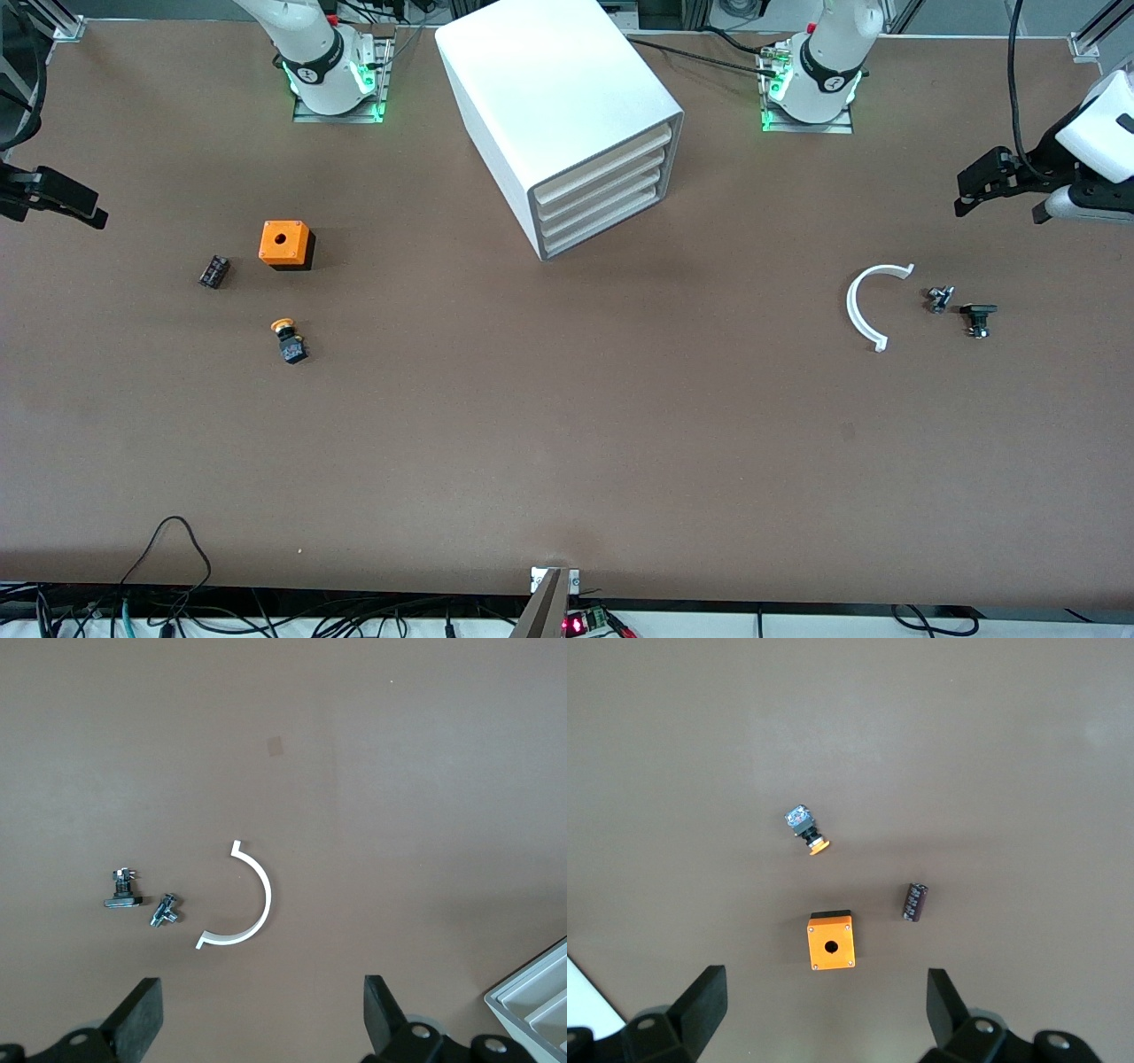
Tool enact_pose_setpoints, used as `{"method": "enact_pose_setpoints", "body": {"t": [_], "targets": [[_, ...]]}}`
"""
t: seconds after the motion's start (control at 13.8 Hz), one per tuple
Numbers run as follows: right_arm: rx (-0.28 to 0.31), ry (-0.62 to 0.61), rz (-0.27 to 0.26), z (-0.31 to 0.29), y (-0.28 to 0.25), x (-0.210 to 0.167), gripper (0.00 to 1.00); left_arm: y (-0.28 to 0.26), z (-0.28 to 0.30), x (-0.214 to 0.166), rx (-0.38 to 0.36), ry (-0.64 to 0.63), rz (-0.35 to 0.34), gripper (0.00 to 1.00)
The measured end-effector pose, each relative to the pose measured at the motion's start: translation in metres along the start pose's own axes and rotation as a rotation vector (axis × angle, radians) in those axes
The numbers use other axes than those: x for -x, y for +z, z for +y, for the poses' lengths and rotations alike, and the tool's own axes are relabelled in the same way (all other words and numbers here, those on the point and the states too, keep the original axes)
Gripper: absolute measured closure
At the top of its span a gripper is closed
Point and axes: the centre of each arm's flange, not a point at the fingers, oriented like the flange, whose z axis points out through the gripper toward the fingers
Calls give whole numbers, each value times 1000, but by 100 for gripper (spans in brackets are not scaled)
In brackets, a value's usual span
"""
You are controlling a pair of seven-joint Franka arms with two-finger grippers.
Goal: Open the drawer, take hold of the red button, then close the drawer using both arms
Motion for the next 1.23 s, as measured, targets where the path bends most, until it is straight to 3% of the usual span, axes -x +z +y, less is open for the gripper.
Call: {"method": "enact_pose_setpoints", "body": {"t": [0.51, 1.23], "targets": [[0, 0, -2, 0, 0, 0, 0, -9, -3, -2, -1, -5, 19, 0], [0, -3, -11, -2, 5, 0, 0, 23, -12, -18, 8, -17, -38, 0]]}}
